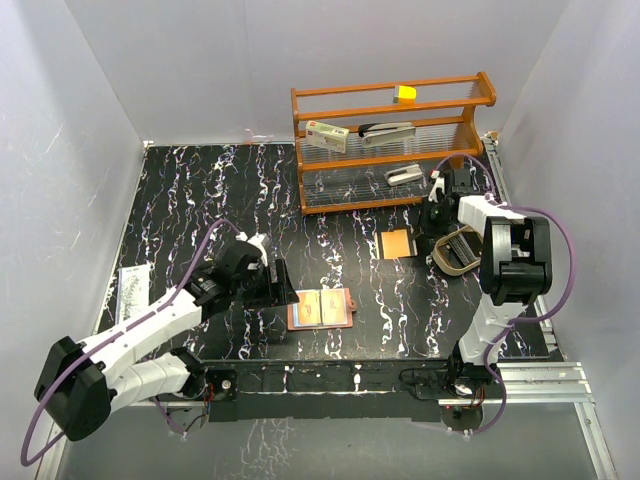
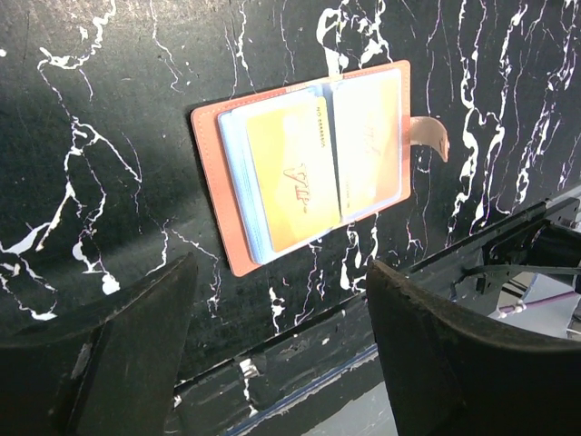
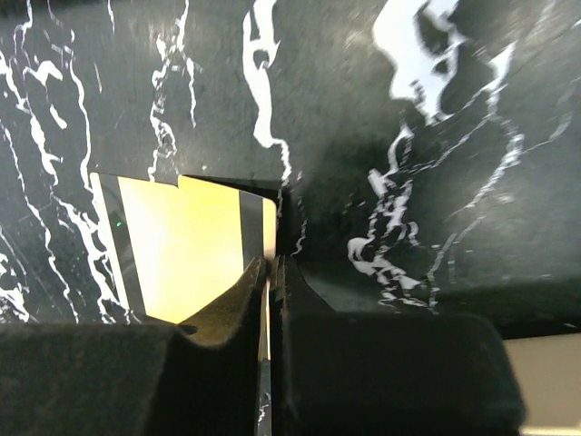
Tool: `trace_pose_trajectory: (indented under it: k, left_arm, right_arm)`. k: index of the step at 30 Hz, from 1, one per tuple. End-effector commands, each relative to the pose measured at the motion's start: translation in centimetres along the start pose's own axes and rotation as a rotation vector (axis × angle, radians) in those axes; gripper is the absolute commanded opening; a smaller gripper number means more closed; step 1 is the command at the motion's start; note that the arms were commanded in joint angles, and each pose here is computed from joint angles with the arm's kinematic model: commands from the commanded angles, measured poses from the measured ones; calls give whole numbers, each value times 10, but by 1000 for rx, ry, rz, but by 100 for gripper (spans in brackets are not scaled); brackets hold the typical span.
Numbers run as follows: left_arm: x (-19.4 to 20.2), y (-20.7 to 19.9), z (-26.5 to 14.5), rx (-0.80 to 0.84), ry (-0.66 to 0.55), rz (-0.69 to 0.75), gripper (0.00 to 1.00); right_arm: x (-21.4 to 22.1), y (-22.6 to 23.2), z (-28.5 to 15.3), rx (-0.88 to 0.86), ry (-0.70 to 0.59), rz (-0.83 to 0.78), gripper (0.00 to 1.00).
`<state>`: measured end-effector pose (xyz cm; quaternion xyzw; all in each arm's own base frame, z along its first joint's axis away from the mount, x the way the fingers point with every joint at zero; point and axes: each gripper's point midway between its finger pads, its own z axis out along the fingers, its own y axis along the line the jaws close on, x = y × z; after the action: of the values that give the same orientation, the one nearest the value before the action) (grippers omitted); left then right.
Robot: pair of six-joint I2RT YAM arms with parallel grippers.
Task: Put the credit cards into the card holder
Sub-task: Pick up the credit card from the storage box.
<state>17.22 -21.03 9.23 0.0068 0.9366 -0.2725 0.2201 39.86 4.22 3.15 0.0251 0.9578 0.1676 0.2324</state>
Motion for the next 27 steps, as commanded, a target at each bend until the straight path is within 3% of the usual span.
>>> trace_pose_trajectory:
  k: [1, 19, 24, 27]
  left_arm:
    - [-13, -14, 4, 32, -25, -30, 72]
    - [-45, -84, 0, 285, -35, -114, 71]
    - [-63, -110, -14, 445, -61, -158, 74]
    - [-78, -124, -30, 573, -105, -209, 75]
  right_arm:
    - [6, 24, -1, -95, -15, -5, 0]
    - [18, 79, -67, -261, -119, -9, 0]
    - [15, 142, -103, -409, -172, -68, 0]
    - [18, 198, -144, -613, -189, -100, 0]
